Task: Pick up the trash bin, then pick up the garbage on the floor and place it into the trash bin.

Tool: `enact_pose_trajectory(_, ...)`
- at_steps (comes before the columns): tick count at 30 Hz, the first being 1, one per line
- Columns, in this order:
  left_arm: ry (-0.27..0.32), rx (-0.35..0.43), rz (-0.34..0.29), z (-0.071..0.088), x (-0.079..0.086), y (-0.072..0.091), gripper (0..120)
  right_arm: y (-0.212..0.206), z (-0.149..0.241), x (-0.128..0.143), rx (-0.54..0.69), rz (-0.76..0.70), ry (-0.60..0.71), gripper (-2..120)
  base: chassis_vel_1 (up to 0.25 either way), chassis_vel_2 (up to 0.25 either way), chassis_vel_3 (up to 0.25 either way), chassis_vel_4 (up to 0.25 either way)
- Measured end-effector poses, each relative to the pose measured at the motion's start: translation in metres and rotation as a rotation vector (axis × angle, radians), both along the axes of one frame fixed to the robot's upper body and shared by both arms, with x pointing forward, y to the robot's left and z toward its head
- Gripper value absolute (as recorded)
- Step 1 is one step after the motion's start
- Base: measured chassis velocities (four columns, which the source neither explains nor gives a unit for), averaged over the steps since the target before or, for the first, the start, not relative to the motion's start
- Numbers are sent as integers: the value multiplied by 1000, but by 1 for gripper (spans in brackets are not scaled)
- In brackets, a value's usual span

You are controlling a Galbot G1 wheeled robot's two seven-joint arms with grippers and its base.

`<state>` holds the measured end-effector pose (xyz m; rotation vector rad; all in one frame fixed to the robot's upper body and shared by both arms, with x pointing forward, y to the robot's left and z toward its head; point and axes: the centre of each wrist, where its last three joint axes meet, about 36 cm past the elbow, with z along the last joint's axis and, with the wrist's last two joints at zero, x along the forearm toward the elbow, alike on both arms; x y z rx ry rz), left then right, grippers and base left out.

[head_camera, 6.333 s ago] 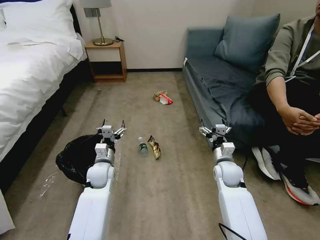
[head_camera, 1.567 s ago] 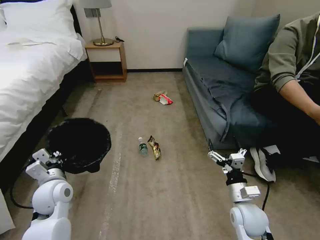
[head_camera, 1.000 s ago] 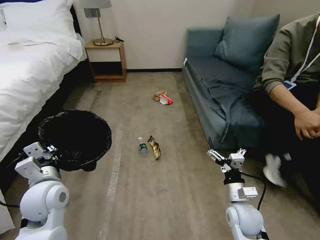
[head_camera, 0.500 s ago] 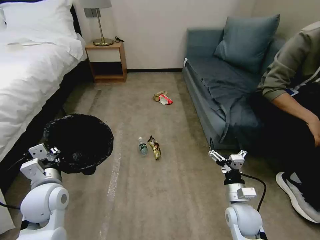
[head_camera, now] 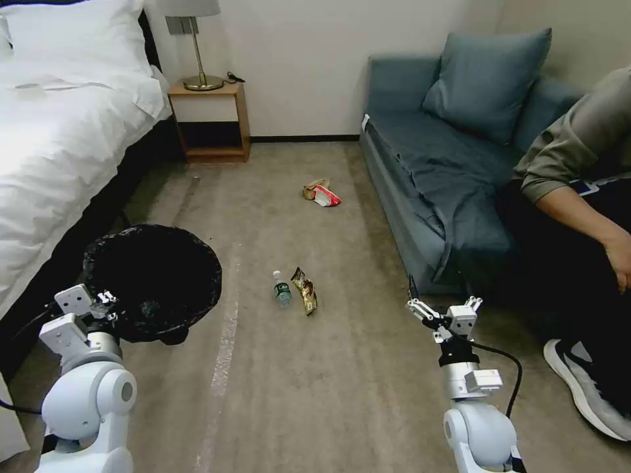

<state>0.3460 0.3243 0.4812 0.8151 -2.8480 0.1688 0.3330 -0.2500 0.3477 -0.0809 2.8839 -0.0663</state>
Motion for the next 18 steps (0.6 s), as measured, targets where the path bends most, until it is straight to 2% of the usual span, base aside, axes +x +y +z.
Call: enact_pose_trajectory(18, -9, 5, 1, 3, 0, -2, 4, -2, 0, -2, -2, -1, 4, 100, -97, 102, 98, -92)
